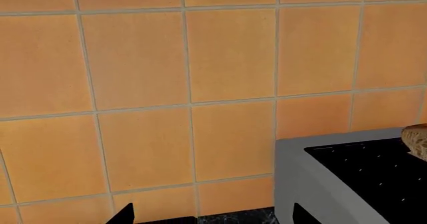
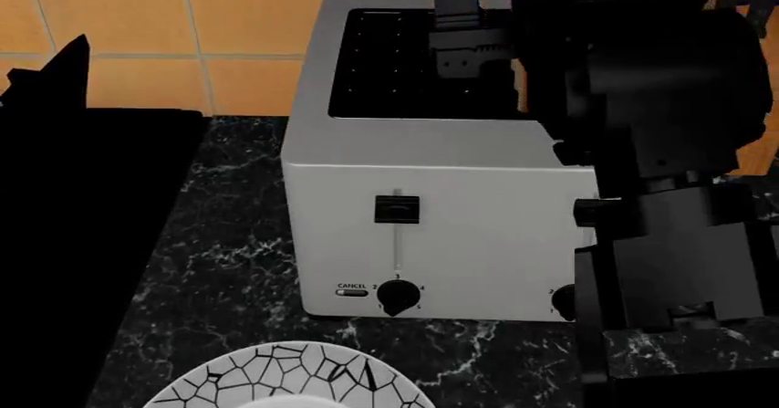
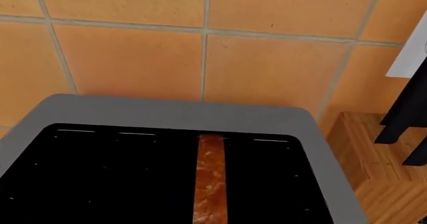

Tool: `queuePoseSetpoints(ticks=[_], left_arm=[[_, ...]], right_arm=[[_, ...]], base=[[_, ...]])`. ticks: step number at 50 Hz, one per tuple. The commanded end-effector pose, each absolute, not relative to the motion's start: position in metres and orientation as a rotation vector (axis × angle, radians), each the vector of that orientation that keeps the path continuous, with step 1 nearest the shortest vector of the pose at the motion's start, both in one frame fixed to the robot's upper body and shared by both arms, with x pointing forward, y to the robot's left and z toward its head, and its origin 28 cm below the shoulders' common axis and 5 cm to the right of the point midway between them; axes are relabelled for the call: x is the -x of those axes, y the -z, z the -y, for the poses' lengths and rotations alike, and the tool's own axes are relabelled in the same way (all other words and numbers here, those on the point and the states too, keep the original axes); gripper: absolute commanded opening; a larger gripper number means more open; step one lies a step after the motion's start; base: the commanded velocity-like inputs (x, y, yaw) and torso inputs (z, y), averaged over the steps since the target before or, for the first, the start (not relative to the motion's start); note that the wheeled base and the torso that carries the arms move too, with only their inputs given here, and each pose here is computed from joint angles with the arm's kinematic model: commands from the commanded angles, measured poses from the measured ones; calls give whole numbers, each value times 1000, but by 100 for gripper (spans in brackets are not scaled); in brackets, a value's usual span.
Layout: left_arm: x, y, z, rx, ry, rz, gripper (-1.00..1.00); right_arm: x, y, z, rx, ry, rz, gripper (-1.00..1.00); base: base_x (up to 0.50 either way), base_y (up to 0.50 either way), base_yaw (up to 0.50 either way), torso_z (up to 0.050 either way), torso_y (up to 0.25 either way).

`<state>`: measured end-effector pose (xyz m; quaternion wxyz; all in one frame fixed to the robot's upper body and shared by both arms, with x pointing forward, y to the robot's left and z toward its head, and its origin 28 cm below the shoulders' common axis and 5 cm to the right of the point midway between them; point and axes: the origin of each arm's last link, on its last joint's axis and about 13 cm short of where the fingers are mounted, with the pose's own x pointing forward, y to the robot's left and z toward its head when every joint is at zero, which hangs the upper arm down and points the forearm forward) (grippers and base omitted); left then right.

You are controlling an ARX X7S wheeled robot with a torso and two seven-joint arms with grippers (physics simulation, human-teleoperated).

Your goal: Place the toasted item on a plate.

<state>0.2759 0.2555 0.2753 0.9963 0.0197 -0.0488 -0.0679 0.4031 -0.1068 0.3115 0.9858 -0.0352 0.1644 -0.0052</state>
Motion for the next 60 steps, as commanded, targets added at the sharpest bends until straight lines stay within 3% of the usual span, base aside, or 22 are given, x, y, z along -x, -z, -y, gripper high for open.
queuePoseSetpoints(ticks=[1,18,19,60], left_arm=[[-276,-273,-257,-43,133,94,100],[-276,-269,-258,-47,128,86,100],[-276,-269,-258,-47,129,86,100],[-276,-271,-256,-43,141,95,100]], right_arm=[[-410,-301,106,64,10,-341,100],[-416,-293,104,63,5,-354,100],[-415,-293,104,64,6,-352,-100],[-406,-356,101,107,25,-241,-100]], base=[[0,0,0,0,0],[0,0,0,0,0],[0,0,0,0,0],[-1,0,0,0,1]])
